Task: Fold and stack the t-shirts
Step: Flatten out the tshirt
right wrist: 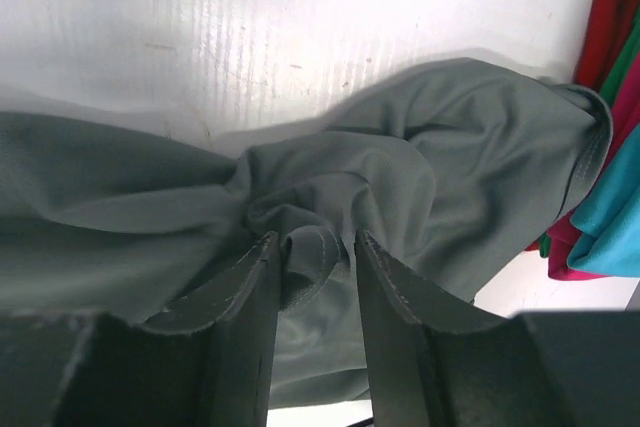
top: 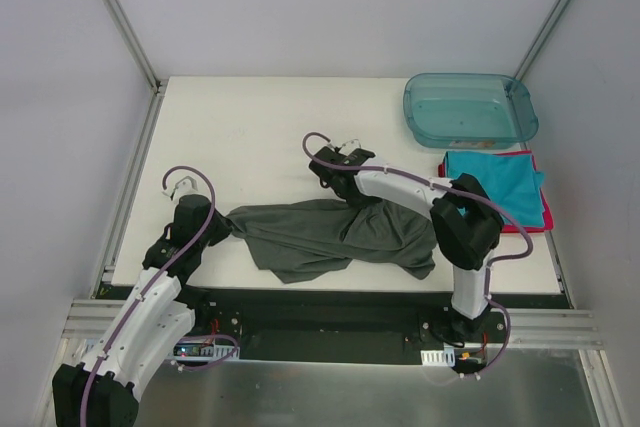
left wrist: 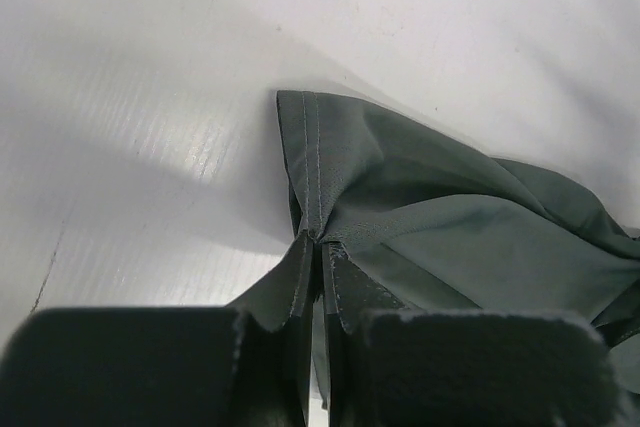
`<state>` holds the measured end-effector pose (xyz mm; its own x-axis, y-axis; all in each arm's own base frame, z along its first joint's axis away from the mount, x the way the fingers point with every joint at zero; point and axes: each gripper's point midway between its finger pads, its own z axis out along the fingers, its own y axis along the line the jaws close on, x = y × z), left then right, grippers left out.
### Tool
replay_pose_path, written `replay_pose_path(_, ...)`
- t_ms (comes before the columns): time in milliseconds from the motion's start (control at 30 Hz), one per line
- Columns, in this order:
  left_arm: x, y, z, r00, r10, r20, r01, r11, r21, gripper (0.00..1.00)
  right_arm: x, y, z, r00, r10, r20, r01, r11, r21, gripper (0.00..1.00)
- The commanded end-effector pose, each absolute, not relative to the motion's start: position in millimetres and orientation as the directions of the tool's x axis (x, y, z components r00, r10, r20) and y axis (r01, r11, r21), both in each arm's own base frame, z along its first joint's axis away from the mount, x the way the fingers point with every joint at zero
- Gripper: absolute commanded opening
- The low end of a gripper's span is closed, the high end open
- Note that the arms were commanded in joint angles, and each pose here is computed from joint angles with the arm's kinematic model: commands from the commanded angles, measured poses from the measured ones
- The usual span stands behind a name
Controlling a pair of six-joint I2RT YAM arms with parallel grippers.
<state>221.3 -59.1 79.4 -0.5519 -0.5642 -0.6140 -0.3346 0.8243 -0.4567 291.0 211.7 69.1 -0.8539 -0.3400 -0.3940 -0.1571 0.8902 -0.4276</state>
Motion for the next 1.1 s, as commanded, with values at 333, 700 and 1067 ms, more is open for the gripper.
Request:
replay_pose_path(333,223.9,-54.3,79.1,-0.537,-0.544,-0.645,-0.329,0.839,-0.433,0.0,274.9,212.1,72.6,-0.856,-0.271,-0.441,-0.166,0.951,-0.262,0.19)
replay_pose_path(700,234.6,-54.4,115.6,-0.467,-0.565,-0.68,-0.302,0.825,-0.478,0.0,290.6,161.5,152.0,-0.76,-0.145,-0.633,0.001,0.974,-0.225,0.01)
replay_pose_path(1067,246.3,-58.8,247.7,-0.251,-0.601,-0.759,-0.112,0.797,-0.594,0.0,278.2,91.0,337.9,-0.436,0.049,-0.899,0.027,0.999,0.041,0.01)
